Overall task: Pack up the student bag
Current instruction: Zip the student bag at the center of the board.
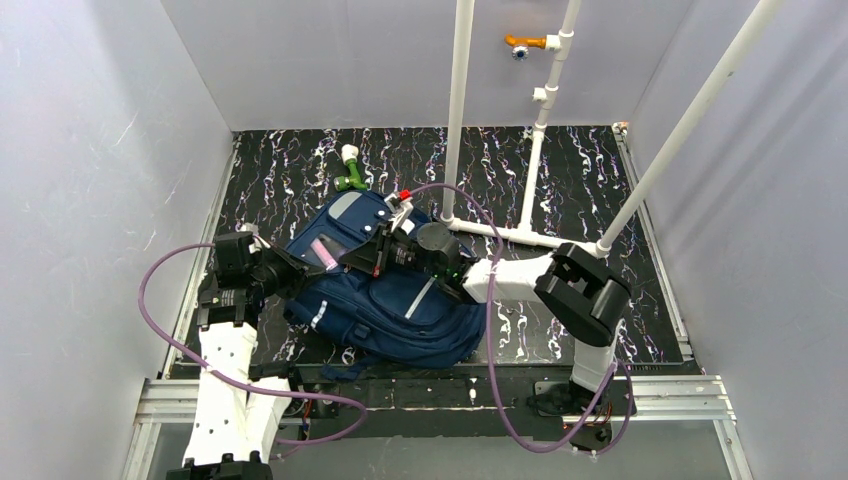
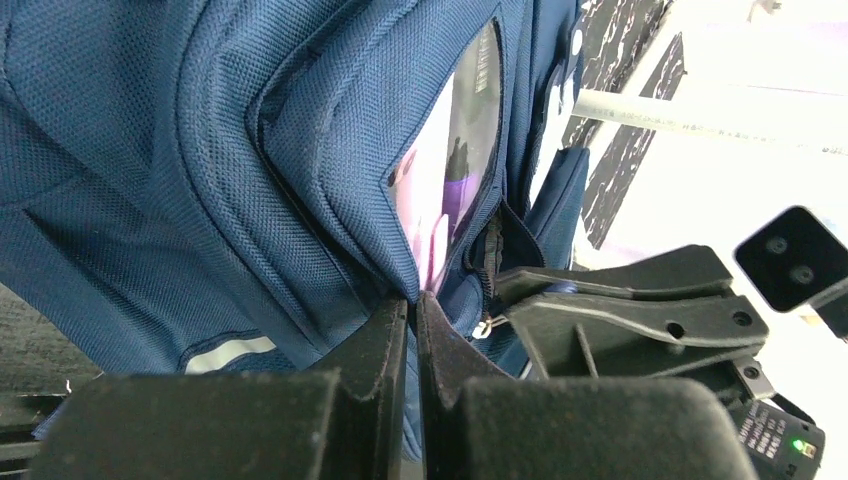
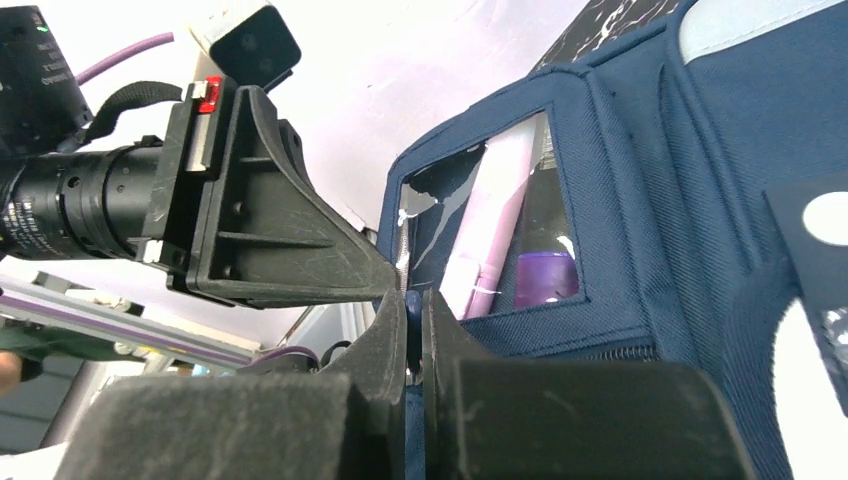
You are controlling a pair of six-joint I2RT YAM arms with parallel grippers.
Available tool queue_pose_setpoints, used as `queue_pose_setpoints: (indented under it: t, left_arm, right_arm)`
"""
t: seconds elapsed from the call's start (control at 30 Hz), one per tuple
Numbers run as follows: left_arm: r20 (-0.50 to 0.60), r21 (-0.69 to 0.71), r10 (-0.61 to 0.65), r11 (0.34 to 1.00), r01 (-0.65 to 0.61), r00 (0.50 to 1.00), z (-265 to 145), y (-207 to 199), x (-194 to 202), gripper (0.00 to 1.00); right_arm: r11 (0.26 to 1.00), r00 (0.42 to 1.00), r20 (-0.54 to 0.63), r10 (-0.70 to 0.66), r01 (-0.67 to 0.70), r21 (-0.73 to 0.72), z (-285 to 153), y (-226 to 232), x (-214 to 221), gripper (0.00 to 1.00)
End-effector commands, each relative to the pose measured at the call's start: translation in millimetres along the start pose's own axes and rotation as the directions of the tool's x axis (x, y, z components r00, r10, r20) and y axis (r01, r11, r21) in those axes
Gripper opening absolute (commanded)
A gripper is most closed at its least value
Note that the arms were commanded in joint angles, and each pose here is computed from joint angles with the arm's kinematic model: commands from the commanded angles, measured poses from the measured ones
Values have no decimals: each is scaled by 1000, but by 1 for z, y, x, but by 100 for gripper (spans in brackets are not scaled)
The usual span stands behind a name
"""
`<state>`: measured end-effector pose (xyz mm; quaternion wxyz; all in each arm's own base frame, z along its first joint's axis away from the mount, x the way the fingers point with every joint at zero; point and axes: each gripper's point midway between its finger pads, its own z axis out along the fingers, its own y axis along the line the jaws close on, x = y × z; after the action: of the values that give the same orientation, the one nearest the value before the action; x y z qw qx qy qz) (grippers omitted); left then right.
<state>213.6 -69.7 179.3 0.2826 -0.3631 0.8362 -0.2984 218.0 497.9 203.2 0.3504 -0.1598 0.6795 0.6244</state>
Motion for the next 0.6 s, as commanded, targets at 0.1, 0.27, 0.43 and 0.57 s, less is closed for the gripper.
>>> queue_pose_setpoints:
  t: [0.1, 0.27, 0.43, 0.57]
  left_arm:
    - [48, -188, 23, 982, -14, 999, -5, 47, 0, 0]
    - [45, -187, 51, 981, -41, 998, -7, 48, 2, 0]
    - [-20, -107, 86, 990, -87, 996, -1, 40, 13, 0]
    - [-98, 14, 104, 995, -103, 990, -6, 20, 29, 36]
  right_arm:
    - [888, 903, 203, -378, 292, 355, -35, -49, -103, 1]
    - [864, 880, 274, -388, 243, 441, -49, -59, -118, 1]
    - [933, 912, 198, -359, 353, 63, -1, 3, -83, 1]
    - [961, 943, 193, -271, 278, -6, -2, 21, -70, 1]
